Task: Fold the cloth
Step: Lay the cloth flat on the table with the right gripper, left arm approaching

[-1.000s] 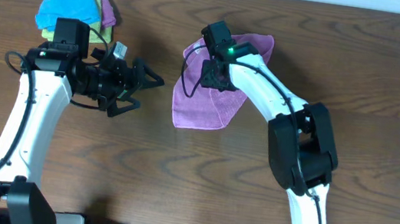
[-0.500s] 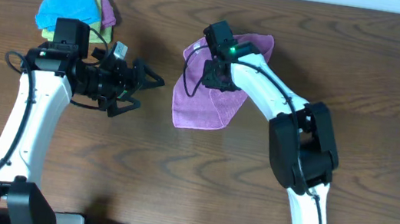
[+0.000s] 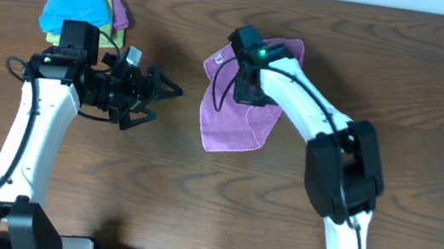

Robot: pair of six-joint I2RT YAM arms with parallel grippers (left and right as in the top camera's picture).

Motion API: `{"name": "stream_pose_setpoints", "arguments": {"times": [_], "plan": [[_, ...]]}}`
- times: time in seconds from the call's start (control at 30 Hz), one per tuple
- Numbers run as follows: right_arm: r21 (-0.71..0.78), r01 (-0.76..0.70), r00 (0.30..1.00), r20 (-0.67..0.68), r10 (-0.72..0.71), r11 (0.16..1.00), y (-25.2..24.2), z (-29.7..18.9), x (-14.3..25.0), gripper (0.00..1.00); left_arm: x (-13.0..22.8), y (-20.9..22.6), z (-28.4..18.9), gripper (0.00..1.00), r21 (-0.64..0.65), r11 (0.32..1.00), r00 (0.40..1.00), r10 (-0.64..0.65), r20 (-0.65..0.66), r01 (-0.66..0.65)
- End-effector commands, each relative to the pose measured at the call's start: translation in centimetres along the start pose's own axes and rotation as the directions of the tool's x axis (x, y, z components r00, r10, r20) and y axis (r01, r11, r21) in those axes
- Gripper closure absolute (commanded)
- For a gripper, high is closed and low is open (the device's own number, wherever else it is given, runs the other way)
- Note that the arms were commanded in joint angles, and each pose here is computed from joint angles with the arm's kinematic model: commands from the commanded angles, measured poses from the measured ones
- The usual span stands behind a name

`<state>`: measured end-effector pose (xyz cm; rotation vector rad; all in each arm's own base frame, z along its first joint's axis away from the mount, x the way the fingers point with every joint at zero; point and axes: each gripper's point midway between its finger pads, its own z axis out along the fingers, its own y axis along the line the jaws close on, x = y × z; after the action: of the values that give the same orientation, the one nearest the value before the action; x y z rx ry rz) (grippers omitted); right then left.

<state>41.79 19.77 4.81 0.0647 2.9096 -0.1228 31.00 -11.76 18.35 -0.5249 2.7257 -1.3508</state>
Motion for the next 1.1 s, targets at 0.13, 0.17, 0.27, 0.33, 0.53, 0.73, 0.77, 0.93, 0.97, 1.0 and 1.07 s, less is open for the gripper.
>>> {"name": "stream_pose_setpoints", "arguments": {"times": [0.13, 0.17, 0.27, 0.33, 0.53, 0.73, 0.77, 0.93, 0.97, 1.0, 1.07], "plan": [[0.118, -0.081, 0.996, 0.046, 0.076, 0.99, -4.5, -5.8, 0.3, 0.98, 0.0, -0.5, -0.4, 0.05, 0.008, 1.0, 1.0, 0.023, 0.002, -0.023], [0.147, -0.098, 0.995, 0.026, 0.095, 0.984, -5.3, -5.8, 0.8, 0.98, 0.0, -0.4, -0.4, 0.05, 0.007, 1.0, 1.0, 0.022, 0.001, -0.022], [0.233, -0.152, 0.988, 0.0, 0.157, 0.961, -7.6, -6.0, 1.8, 0.98, 0.0, -0.4, -0.4, 0.05, 0.005, 1.0, 1.0, 0.022, 0.002, -0.022], [0.266, -0.184, 0.981, -0.01, 0.194, 0.946, -8.8, -6.1, 2.2, 0.98, 0.0, -0.2, -0.3, 0.05, -0.002, 1.0, 1.0, 0.017, 0.004, -0.017], [0.289, -0.201, 0.969, -0.083, 0.234, 0.936, -10.7, -6.0, 3.3, 0.98, 0.2, 0.9, 0.7, 0.05, -0.007, 1.0, 1.0, -0.016, -0.004, 0.016], [0.244, -0.137, 0.973, -0.15, 0.177, 0.96, -10.4, -5.8, 4.3, 0.97, 1.0, 2.6, 3.0, 0.05, -0.011, 0.998, 0.998, -0.063, -0.03, 0.063], [0.228, -0.134, 0.97, -0.169, 0.175, 0.964, -10.2, -5.5, 4.7, 0.96, 1.2, 2.8, 3.6, 0.05, -0.01, 0.998, 0.997, -0.064, -0.036, 0.064], [0.179, -0.194, 0.95, -0.211, 0.23, 0.965, -10.5, -3.9, 7.9, 0.97, 2.1, 2.8, 5.3, 0.05, -0.01, 0.999, 0.997, -0.054, -0.058, 0.054], [0.149, -0.222, 0.946, -0.204, 0.25, 0.964, -10.7, -3.8, 8.9, 0.97, 2.3, 3.3, 5.7, 0.05, -0.029, 0.997, 0.996, -0.068, -0.057, 0.066], [0.123, -0.242, 0.947, -0.188, 0.262, 0.963, -11.0, -3.7, 9.6, 0.95, 2.5, 3.8, 6.1, 0.05, -0.045, 0.996, 0.995, -0.08, -0.055, 0.077], [0.085, -0.274, 0.947, -0.153, 0.284, 0.958, -11.7, -3.8, 10.5, 0.88, 2.7, 4.5, 6.9, 0.05, -0.046, 0.995, 0.994, -0.094, -0.054, 0.092]]}}
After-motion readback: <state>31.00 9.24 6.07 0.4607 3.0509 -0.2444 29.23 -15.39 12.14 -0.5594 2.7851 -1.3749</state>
